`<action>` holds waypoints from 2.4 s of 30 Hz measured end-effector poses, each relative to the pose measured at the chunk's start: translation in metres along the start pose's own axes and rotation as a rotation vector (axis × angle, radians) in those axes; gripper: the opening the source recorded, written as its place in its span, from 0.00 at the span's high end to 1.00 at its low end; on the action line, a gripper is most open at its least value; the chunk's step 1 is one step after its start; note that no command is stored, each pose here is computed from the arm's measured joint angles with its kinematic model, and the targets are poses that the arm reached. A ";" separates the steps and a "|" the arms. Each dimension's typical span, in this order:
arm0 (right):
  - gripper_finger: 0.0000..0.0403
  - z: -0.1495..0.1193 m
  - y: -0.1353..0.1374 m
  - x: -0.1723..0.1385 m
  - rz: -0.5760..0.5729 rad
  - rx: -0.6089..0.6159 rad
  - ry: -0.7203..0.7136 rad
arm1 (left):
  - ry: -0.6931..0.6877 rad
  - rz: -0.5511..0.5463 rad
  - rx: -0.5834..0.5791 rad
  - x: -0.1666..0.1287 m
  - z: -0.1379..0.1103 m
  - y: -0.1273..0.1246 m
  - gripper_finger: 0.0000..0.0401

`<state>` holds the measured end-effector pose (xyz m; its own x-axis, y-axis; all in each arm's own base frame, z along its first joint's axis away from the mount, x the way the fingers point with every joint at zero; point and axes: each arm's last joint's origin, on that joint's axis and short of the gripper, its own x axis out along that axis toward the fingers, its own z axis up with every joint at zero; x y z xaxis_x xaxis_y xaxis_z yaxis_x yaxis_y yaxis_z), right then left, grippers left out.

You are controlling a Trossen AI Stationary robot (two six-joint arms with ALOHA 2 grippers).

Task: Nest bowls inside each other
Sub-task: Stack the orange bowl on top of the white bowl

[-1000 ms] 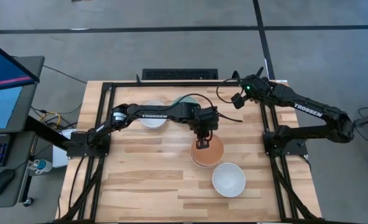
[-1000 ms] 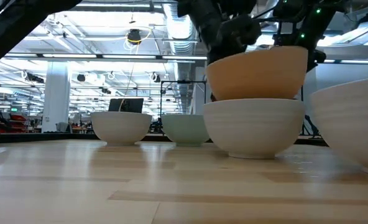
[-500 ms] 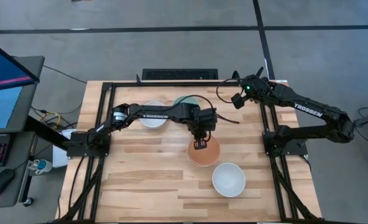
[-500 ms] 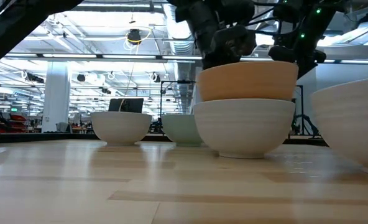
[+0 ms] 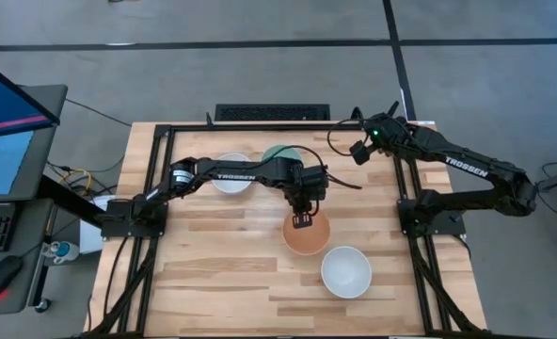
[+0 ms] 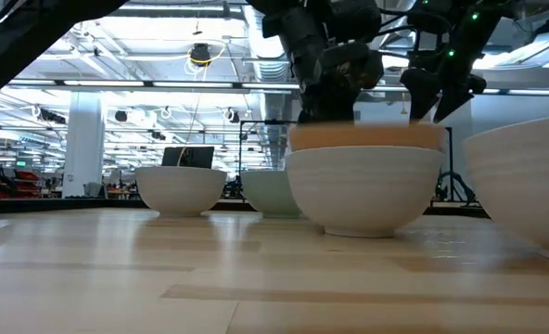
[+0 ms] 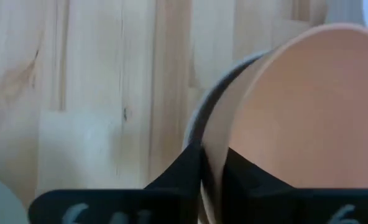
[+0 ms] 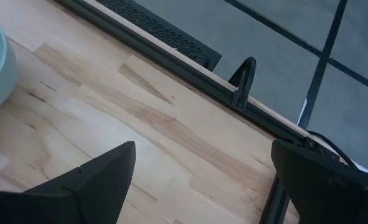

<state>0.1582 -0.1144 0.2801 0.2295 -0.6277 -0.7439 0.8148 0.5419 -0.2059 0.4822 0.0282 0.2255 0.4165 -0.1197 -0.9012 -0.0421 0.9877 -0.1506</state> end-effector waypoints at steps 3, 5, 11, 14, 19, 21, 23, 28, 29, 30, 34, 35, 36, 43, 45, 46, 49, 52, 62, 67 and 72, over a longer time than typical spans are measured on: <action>0.01 0.000 0.000 0.000 0.000 -0.004 0.000 | 0.008 0.014 -0.011 0.001 -0.001 0.001 0.88; 0.01 0.000 0.000 0.000 0.000 -0.005 0.000 | 0.006 0.014 -0.018 0.001 -0.001 0.001 0.84; 0.01 0.000 0.000 0.000 -0.001 -0.012 0.000 | 0.011 -0.015 -0.044 0.001 -0.001 0.000 0.78; 0.01 0.000 -0.003 0.001 -0.009 -0.012 0.003 | 0.013 -0.024 -0.043 0.001 -0.001 -0.001 0.79; 0.01 0.001 -0.005 0.002 -0.014 -0.004 0.006 | 0.009 -0.024 -0.028 0.001 -0.001 -0.001 0.90; 0.01 0.001 -0.004 0.002 -0.008 -0.004 0.007 | 0.010 -0.021 -0.024 0.000 -0.001 0.000 0.95; 0.01 0.001 -0.004 0.002 0.014 -0.003 0.011 | 0.008 -0.025 -0.027 0.000 -0.001 0.002 0.98; 0.01 0.000 -0.003 0.002 0.040 -0.005 0.015 | 0.023 -0.022 -0.065 0.011 -0.007 0.010 0.97; 0.01 0.000 -0.003 0.002 0.040 -0.004 0.016 | 0.026 -0.025 -0.068 0.012 -0.008 0.010 0.96; 0.01 0.000 -0.003 0.002 0.040 -0.004 0.016 | 0.020 -0.027 -0.067 0.012 -0.007 0.010 0.96; 0.01 0.000 -0.003 0.002 0.042 -0.003 0.016 | 0.023 -0.046 -0.069 0.012 -0.008 0.007 0.96; 0.01 0.000 -0.003 0.002 0.047 -0.003 0.017 | 0.022 -0.061 -0.074 0.012 -0.007 0.007 0.96; 0.01 0.000 -0.002 0.002 0.057 -0.002 0.020 | 0.020 -0.077 -0.079 0.012 -0.007 0.006 0.96; 0.01 0.000 -0.002 0.002 0.080 -0.003 0.023 | -0.028 -0.089 -0.090 0.008 -0.001 0.004 0.88; 0.01 0.000 -0.003 0.002 0.054 -0.004 0.019 | -0.049 -0.067 -0.084 0.003 0.002 0.004 0.82; 0.01 0.000 -0.003 0.002 0.046 -0.005 0.017 | -0.049 -0.051 -0.081 0.000 0.003 0.004 0.79; 0.01 0.000 -0.003 0.002 0.043 -0.010 0.017 | -0.028 -0.022 -0.093 -0.005 0.003 0.006 0.70; 0.01 0.000 -0.001 0.002 0.101 -0.012 0.029 | 0.003 -0.023 -0.109 -0.016 0.004 0.004 0.61; 0.01 -0.041 0.022 -0.007 0.131 -0.103 0.024 | -0.147 0.172 0.005 -0.084 0.026 -0.014 0.52; 0.01 -0.084 0.033 -0.030 0.324 -0.071 -0.032 | -0.225 0.243 -0.018 -0.125 0.019 -0.017 0.56; 0.01 -0.106 0.056 -0.029 0.496 -0.031 0.033 | -0.294 0.321 -0.045 -0.158 0.011 -0.019 0.59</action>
<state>0.1405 -0.0068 0.2227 0.5680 -0.2725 -0.7766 0.5955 0.7874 0.1593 0.4275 0.0298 0.3752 0.6163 0.2329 -0.7523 -0.2486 0.9640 0.0947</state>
